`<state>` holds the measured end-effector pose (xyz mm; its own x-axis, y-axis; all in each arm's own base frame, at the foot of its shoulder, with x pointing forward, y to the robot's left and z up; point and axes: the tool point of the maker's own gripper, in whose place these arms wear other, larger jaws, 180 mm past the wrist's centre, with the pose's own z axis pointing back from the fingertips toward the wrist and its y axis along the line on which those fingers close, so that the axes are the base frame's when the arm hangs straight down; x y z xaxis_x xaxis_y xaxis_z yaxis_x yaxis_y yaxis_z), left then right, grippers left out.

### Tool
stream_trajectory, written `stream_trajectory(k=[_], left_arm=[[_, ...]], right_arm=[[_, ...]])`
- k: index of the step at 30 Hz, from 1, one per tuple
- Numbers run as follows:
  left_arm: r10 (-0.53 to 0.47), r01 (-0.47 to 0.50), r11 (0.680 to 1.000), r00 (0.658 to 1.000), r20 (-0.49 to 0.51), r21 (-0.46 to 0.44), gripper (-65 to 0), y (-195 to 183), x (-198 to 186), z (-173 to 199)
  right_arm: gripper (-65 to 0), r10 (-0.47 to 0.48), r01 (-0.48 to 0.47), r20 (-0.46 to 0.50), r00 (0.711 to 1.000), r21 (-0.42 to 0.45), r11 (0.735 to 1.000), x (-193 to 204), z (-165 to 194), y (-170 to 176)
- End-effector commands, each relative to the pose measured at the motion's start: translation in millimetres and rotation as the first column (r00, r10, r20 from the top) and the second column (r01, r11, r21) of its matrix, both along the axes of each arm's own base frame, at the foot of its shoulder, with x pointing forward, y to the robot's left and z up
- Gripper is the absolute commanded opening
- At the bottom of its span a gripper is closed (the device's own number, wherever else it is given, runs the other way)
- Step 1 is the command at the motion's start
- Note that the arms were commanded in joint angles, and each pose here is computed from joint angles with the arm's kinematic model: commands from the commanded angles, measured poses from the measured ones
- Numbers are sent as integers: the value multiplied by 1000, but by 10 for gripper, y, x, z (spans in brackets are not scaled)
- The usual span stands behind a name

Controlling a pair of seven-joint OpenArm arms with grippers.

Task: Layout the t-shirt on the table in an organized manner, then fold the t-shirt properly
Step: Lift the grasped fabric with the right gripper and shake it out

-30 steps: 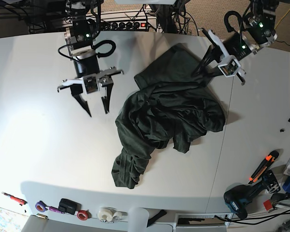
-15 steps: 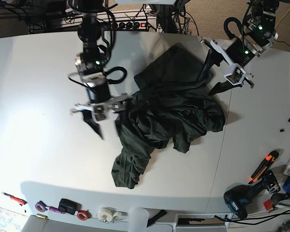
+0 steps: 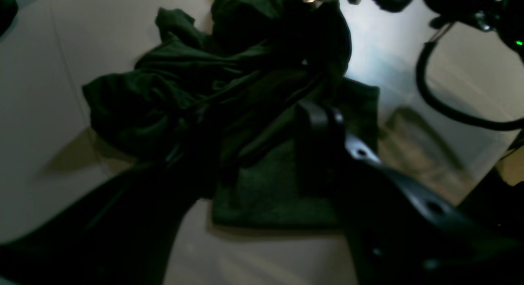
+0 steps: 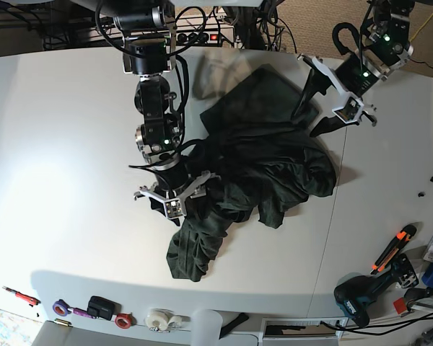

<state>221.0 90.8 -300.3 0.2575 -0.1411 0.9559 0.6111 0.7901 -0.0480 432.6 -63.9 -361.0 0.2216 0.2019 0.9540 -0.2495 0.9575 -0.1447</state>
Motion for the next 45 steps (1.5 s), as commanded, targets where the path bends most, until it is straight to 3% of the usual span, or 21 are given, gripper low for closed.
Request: stream_trajectory(k=[1, 3, 6, 8, 14, 19, 24, 27, 30, 33, 36, 40, 42, 45], left_arm=[[-4, 5, 1000, 999, 36, -28, -364, -16, 18, 115], [-1, 2, 999, 999, 41, -32, -364, -21, 30, 127], [-1, 2, 999, 999, 43, -32, -364, -20, 36, 132], [-1, 2, 999, 999, 43, -32, -365, -21, 36, 132], [0, 1, 1000, 999, 41, -31, -365, -17, 35, 123], [0, 1, 1000, 999, 39, -31, -365, -15, 35, 116], [0, 1, 1000, 999, 39, -31, -365, -15, 36, 117], [0, 1, 1000, 999, 39, -31, -365, -14, 35, 116], [0, 1, 1000, 999, 39, -31, -365, -15, 34, 116], [-1, 2, 1000, 999, 39, -31, -365, -15, 34, 116], [-1, 2, 1000, 999, 39, -31, -365, -15, 34, 116], [-5, 6, 999, 999, 39, -32, -365, -22, 29, 117], [-5, 6, 999, 999, 39, -32, -365, -21, 29, 117], [-5, 6, 999, 999, 39, -32, -364, -21, 30, 118]], right_arm=[[-354, 2, -4, 66, 998, 17, 1000, 101, 205, 32], [-384, 4, -5, 71, 997, 18, 1000, 101, 214, 33], [-578, 4, -5, 71, 997, 18, 1000, 101, 214, 33], [-650, 5, -7, 89, 996, 22, 1000, 107, 253, 36], [-650, 0, -6, 210, 978, 28, 1000, 85, 646, 9], [-650, -25, 23, 313, 949, 8, 1000, -159, 1132, -110], [-650, -47, 68, 299, 953, -61, 996, -488, 1314, -318], [-650, -53, 92, 241, 969, -153, 984, -700, 1232, -471], [-650, -50, 98, 185, 981, -264, 960, -920, 1099, -623], [-650, -48, 96, 131, 990, -385, 918, -1126, 934, -787], [-650, -89, 130, 105, 990, -499, 857, -1288, 803, -1025], [-650, -259, 275, 113, 959, -582, 766, -1448, 766, -1449], [-570, -300, 295, 94, 949, -596, 747, -1494, 731, -1562], [-415, -313, 304, 92, 945, -597, 743, -1503, 732, -1605]])
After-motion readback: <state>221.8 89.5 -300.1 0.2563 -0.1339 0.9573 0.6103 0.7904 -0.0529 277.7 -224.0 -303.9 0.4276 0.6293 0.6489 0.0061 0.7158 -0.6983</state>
